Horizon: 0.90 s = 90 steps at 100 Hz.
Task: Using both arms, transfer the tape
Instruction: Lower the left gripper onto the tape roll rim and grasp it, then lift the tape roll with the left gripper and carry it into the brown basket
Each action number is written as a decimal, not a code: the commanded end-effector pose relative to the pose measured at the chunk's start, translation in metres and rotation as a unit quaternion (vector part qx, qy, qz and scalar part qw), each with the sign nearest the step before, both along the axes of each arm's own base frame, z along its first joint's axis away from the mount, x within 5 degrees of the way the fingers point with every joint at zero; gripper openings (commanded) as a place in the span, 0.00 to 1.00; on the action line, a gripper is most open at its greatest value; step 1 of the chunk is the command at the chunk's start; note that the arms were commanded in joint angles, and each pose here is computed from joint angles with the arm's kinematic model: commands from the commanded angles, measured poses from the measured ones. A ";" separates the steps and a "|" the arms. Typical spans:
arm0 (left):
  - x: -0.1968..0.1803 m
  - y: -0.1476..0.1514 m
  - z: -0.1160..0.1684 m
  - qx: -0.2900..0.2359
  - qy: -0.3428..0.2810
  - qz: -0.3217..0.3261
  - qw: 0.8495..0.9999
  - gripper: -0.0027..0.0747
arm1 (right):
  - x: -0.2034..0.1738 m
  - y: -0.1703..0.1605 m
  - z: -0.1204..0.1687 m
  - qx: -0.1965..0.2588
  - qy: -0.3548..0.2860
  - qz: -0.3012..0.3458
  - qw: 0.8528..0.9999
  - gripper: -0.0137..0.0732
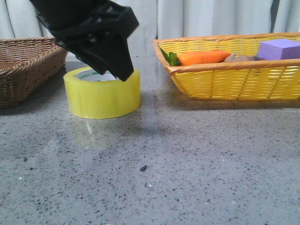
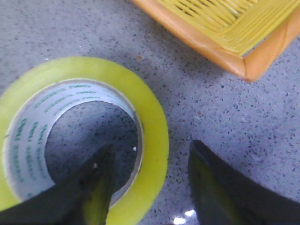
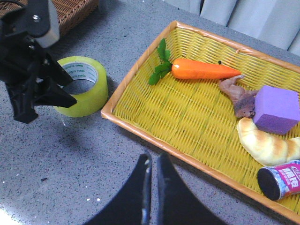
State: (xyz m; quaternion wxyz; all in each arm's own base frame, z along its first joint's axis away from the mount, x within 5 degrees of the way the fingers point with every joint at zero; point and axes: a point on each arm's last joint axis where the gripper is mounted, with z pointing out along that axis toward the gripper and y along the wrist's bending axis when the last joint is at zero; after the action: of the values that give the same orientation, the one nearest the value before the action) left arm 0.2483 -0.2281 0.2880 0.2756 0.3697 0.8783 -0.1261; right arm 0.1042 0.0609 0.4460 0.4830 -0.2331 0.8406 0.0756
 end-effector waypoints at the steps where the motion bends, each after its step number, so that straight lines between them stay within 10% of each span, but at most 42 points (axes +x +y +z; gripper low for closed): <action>1: 0.003 -0.007 0.017 -0.026 -0.021 -0.004 0.999 0.47 | 0.001 -0.002 0.013 0.019 -0.045 -0.003 0.999 0.07; 43: 0.014 -0.017 -0.010 0.008 0.015 -0.006 1.000 0.46 | 0.000 -0.003 0.011 0.015 -0.040 -0.004 0.999 0.07; 90: 0.016 -0.017 0.000 0.010 0.008 -0.009 1.000 0.04 | 0.000 -0.003 0.011 0.013 -0.036 -0.006 0.999 0.07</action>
State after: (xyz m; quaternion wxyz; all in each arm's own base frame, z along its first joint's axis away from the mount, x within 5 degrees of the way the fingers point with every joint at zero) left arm 0.2639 -0.2432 0.2583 0.2213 0.3787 0.8918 -0.1113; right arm 0.1040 0.0607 0.4453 0.4796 -0.2316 0.8430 0.0750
